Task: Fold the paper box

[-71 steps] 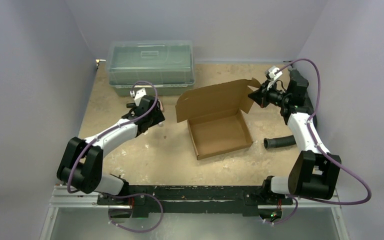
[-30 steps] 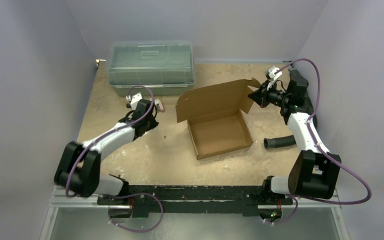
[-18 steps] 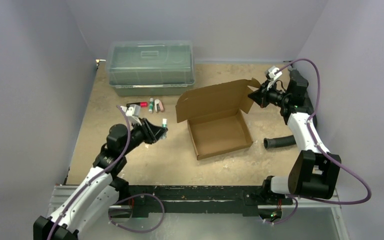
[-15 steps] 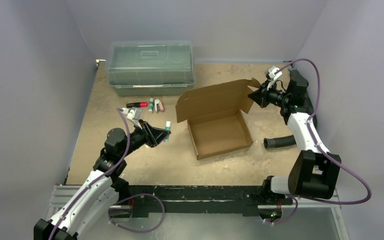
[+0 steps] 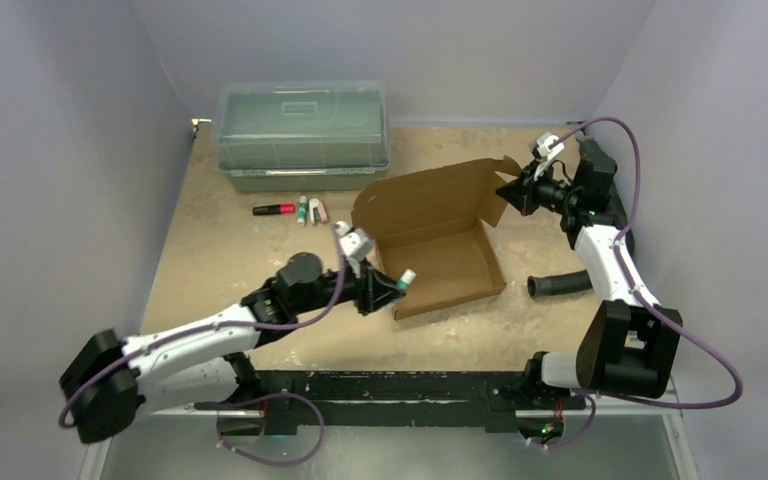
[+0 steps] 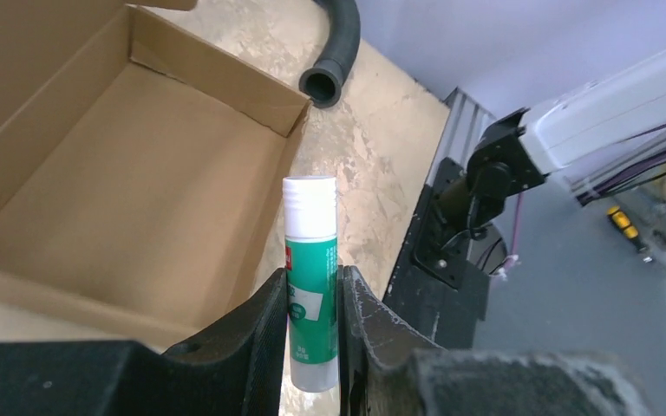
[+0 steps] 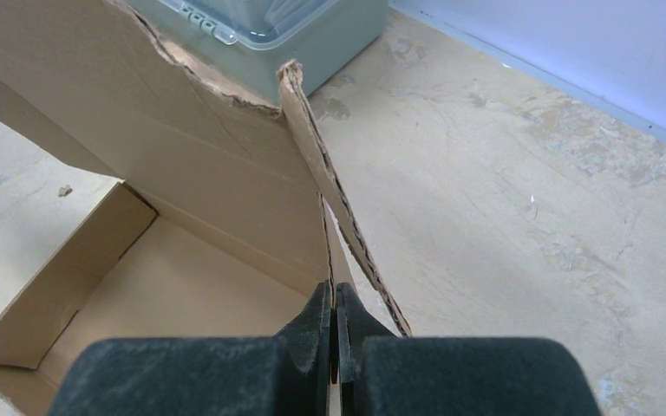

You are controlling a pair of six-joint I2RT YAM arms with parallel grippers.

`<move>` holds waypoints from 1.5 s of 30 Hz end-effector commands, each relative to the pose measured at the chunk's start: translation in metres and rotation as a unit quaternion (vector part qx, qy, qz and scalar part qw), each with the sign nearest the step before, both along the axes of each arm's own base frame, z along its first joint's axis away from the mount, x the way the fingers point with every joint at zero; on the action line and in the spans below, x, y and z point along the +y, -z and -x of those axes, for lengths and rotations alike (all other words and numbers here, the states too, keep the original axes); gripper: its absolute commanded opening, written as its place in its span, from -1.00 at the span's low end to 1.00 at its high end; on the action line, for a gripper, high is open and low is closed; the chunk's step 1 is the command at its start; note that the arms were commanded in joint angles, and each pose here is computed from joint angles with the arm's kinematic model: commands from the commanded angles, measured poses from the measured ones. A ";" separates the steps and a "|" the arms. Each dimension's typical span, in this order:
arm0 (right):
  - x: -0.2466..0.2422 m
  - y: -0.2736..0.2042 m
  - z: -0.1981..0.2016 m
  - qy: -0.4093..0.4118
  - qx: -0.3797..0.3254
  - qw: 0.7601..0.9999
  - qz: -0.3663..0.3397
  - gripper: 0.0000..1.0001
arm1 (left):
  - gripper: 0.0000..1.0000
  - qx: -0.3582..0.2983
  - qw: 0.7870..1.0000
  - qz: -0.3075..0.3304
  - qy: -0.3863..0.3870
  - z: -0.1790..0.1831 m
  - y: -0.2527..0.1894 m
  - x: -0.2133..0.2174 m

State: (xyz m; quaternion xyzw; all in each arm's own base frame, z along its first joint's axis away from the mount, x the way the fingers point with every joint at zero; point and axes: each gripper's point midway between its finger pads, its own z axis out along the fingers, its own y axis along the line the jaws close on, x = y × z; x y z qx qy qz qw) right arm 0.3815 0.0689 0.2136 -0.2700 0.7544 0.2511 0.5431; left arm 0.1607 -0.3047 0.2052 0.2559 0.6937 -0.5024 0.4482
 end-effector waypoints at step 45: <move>0.002 -0.007 0.000 -0.013 -0.014 1.000 -0.002 -1.00 | 0.20 0.136 0.851 -0.150 -0.485 -0.165 0.072 0.203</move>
